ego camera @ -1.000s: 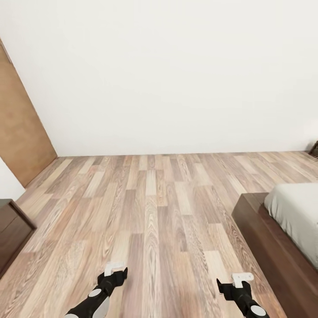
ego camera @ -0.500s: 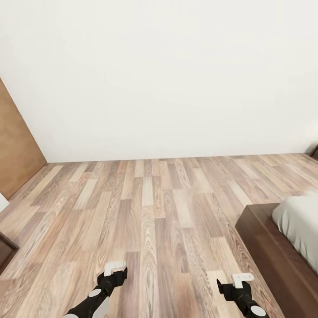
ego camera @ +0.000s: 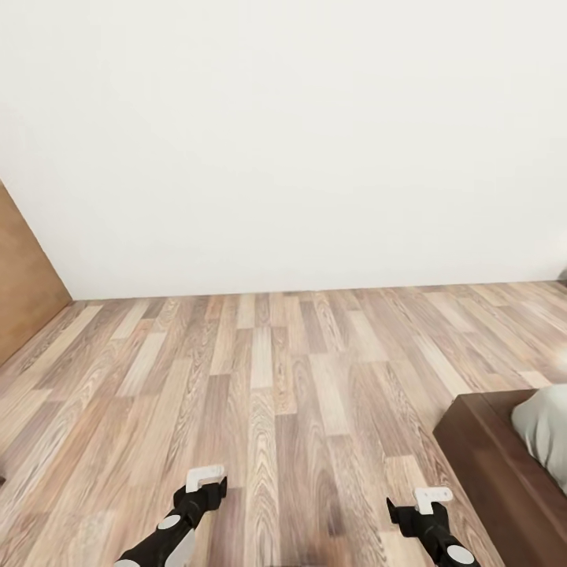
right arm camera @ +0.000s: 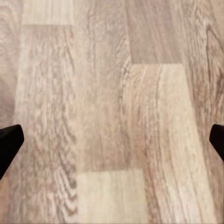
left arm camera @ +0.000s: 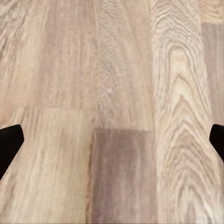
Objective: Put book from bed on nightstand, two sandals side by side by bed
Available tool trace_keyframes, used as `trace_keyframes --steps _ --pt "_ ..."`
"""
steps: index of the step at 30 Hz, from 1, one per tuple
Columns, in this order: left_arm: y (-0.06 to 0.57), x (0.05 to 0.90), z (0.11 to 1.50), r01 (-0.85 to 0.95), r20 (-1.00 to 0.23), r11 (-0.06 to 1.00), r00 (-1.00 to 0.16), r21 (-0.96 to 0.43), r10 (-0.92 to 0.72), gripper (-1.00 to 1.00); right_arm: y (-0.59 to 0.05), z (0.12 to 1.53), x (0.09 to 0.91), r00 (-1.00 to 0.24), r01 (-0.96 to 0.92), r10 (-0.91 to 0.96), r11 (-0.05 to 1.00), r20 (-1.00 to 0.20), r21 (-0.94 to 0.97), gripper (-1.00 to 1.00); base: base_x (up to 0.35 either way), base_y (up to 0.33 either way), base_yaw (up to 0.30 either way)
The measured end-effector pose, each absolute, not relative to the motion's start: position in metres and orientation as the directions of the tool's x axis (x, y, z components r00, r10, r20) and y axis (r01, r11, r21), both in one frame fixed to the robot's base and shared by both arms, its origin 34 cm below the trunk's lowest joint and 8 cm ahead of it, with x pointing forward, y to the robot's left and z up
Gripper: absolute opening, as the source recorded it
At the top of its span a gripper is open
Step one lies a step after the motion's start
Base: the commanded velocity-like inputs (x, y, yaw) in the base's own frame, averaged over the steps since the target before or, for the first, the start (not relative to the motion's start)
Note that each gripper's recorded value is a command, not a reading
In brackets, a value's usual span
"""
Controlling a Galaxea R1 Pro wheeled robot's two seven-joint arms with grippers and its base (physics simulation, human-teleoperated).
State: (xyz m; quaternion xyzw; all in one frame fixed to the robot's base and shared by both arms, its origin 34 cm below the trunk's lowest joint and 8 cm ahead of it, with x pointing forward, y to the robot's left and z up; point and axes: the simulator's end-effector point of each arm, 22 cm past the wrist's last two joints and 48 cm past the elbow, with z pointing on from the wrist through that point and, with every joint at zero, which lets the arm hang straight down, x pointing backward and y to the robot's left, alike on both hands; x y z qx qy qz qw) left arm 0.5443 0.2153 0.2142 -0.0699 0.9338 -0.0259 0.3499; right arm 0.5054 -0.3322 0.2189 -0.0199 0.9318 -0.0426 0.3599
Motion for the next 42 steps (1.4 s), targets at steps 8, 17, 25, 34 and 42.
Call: trace_keyframes --steps 8,17,25,34,42 --pt "0.2152 0.5444 0.2142 -0.112 -0.650 0.989 -0.745 -0.097 -0.149 1.00 -0.3325 0.2187 0.5051 -0.741 -0.006 -0.068 0.996 -0.668 -0.095 1.00 0.331 0.024 -0.030" --pt "0.2162 0.5444 0.2142 -0.113 -0.650 0.989 -0.745 -0.096 -0.148 1.00 -0.3327 0.2185 0.5047 -0.741 -0.004 -0.066 0.996 -0.668 -0.094 1.00 0.331 0.091 -0.121" --pt "0.2159 0.5444 0.2142 -0.113 -0.650 0.989 -0.745 -0.097 -0.148 1.00 -0.3326 0.2187 0.5050 -0.741 -0.005 -0.067 0.996 -0.669 -0.094 1.00 0.331 0.124 -0.172" --pt "0.2162 0.5444 0.2141 -0.113 -0.650 0.989 -0.745 -0.096 -0.148 1.00 -0.3329 0.2187 0.5049 -0.741 -0.005 -0.068 0.995 -0.669 -0.095 1.00 0.331 0.090 -0.258" --pt "0.2168 0.5444 0.2141 -0.113 -0.650 0.989 -0.745 -0.096 -0.148 1.00 -0.3329 0.2189 0.5052 -0.740 -0.004 -0.068 0.995 -0.669 -0.096 1.00 0.331 0.044 -0.268"
